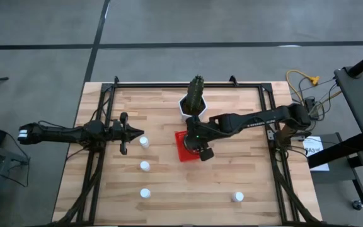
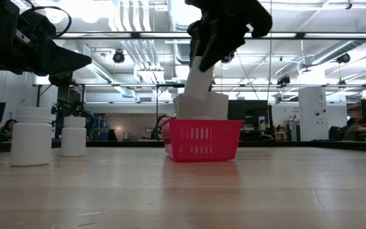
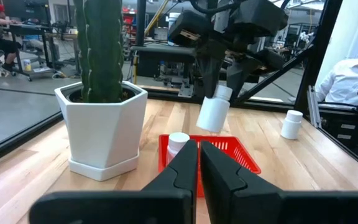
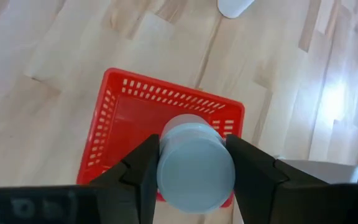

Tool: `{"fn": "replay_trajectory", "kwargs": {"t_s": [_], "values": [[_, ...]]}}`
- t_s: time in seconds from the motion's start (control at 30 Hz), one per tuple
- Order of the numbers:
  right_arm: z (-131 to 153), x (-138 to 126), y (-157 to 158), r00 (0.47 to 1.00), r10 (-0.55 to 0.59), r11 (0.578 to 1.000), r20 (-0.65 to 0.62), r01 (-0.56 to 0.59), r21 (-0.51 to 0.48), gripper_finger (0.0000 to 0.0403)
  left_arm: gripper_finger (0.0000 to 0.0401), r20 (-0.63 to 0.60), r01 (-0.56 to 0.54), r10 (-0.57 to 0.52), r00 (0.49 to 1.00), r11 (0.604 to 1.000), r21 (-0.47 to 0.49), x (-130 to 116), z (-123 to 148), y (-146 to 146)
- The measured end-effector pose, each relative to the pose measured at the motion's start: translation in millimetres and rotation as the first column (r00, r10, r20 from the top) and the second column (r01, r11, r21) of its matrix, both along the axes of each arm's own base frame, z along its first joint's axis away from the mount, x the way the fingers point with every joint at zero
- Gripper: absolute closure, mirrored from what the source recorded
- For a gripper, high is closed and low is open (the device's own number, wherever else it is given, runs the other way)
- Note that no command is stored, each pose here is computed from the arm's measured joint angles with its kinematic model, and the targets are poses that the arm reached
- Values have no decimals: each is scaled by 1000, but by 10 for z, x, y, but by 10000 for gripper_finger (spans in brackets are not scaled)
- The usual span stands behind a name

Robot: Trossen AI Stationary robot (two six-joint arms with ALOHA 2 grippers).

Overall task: Pick and place pill bottles into a basket
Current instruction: Put the white pill bottle into the red bin

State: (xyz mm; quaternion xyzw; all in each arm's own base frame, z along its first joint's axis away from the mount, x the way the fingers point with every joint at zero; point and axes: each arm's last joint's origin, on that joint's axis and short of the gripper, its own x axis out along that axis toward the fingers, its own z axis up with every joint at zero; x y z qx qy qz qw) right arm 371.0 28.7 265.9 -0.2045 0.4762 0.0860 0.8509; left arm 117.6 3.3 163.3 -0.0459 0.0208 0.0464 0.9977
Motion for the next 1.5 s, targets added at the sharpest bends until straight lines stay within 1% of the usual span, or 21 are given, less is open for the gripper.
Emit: {"fn": "replay_trajectory", "kwargs": {"t_s": [0.2,0.33,0.4,0.7,0.83,1.17,1.27,1.5], "values": [[-104,151,-116,1000,6,1000,9,-6,-23,256,400,-5,0,0,1000,1000,0,3,-5,0],[-219,231,-229,1000,8,1000,4,-8,-17,256,400,-5,0,0,1000,1000,0,3,-5,0],[-284,252,-284,1000,-1,1000,-18,1,-19,256,400,-5,0,0,1000,1000,0,3,-5,0],[-406,323,-440,1000,-13,1000,-22,14,14,256,400,-5,0,0,1000,1000,0,3,-5,0],[-463,343,-444,999,-2,1000,-35,2,7,256,400,-6,0,0,1000,1000,0,4,-6,0],[-749,442,-449,995,18,1000,-95,-17,7,256,400,-11,0,0,1000,1000,0,6,-11,0],[-778,470,-450,995,18,1000,-100,-18,7,256,400,-11,0,0,1000,1000,0,6,-11,0],[-735,499,-451,996,14,1000,-83,-13,8,256,400,-11,0,0,1000,1000,0,7,-10,0]]}}
